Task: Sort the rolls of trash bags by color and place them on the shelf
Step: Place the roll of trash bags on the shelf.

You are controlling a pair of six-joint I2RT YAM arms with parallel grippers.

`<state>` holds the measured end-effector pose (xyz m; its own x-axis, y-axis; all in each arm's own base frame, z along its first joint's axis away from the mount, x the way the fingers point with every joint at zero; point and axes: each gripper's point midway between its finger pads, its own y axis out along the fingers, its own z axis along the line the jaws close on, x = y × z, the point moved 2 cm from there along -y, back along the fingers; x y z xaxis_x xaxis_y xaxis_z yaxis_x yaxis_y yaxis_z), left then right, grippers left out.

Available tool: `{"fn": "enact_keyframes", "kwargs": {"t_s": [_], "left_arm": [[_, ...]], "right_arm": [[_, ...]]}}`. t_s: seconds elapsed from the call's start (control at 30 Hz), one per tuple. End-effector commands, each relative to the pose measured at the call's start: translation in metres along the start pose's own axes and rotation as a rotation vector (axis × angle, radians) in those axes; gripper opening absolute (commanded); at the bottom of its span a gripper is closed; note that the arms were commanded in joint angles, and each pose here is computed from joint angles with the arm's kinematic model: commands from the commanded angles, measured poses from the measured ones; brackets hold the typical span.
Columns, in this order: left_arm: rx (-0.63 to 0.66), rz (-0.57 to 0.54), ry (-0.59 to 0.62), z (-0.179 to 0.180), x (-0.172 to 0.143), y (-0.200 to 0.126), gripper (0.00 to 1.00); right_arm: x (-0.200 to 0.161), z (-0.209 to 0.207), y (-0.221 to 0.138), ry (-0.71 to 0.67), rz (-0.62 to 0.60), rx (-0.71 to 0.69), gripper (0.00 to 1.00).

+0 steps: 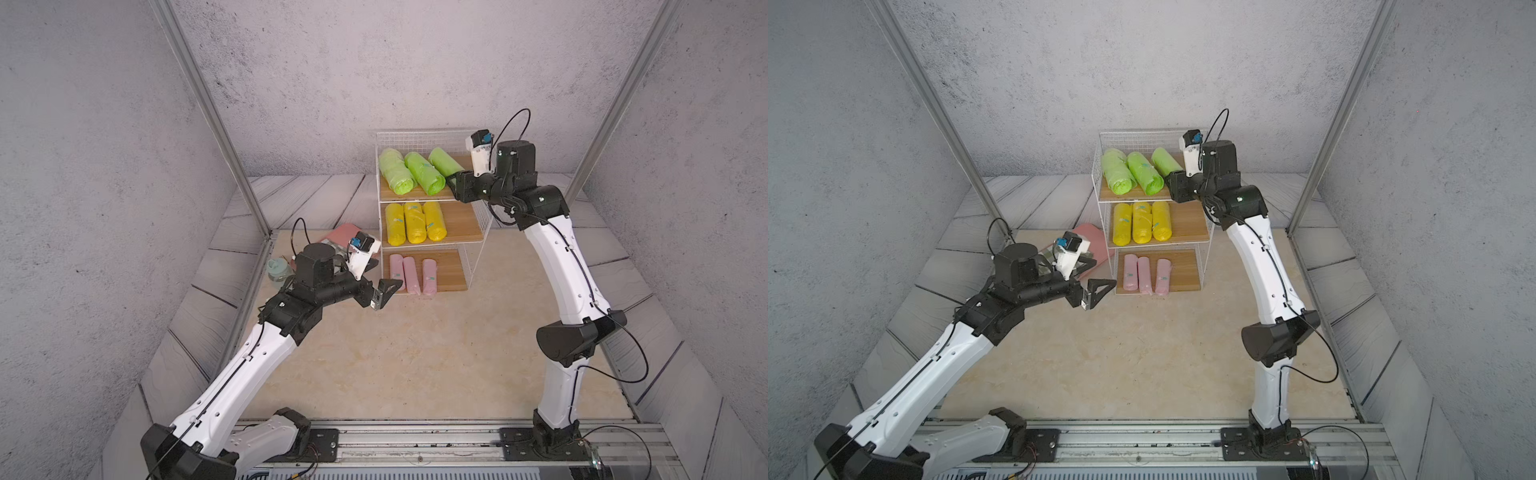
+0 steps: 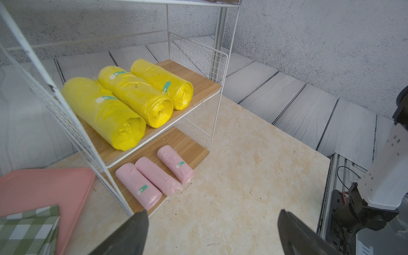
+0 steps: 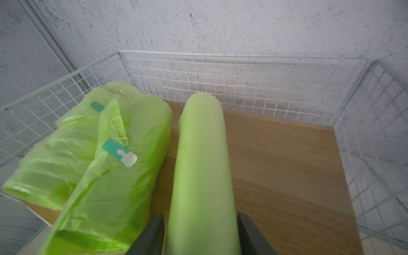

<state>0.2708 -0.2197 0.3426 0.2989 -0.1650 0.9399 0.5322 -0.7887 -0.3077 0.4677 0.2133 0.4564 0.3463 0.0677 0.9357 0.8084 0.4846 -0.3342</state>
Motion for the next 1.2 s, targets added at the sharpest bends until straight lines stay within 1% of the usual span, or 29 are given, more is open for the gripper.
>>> {"fn": "enact_keyframes", "kwargs": {"t_s": [0.0,0.17,0.4,0.47,0.8,1.03,1.17], "left_arm": [[0.009,-0.006,0.014,0.001,0.001,-0.003,0.97],[0.029,-0.004,0.015,0.004,0.001,-0.003,0.97],[0.058,-0.002,0.013,0.009,0.000,-0.004,0.97],[0.061,-0.004,0.012,0.009,0.001,-0.004,0.97],[0.082,-0.015,0.010,0.011,0.004,-0.006,0.97],[0.104,-0.041,0.015,0.013,0.011,-0.009,0.97],[0.110,-0.053,0.017,0.013,0.015,-0.011,0.97]], "right_arm": [[-0.002,-0.002,0.006,0.010,0.008,0.001,0.57],[0.001,0.000,0.002,0.008,-0.005,0.009,0.60],[0.013,0.001,-0.016,-0.007,-0.065,-0.002,0.75],[0.015,0.001,-0.021,-0.019,-0.079,-0.011,0.78],[0.033,0.008,-0.055,-0.054,-0.188,0.002,0.83],[0.043,0.023,-0.090,-0.099,-0.292,0.062,0.85],[0.047,0.027,-0.109,-0.121,-0.336,0.065,0.86]]}}
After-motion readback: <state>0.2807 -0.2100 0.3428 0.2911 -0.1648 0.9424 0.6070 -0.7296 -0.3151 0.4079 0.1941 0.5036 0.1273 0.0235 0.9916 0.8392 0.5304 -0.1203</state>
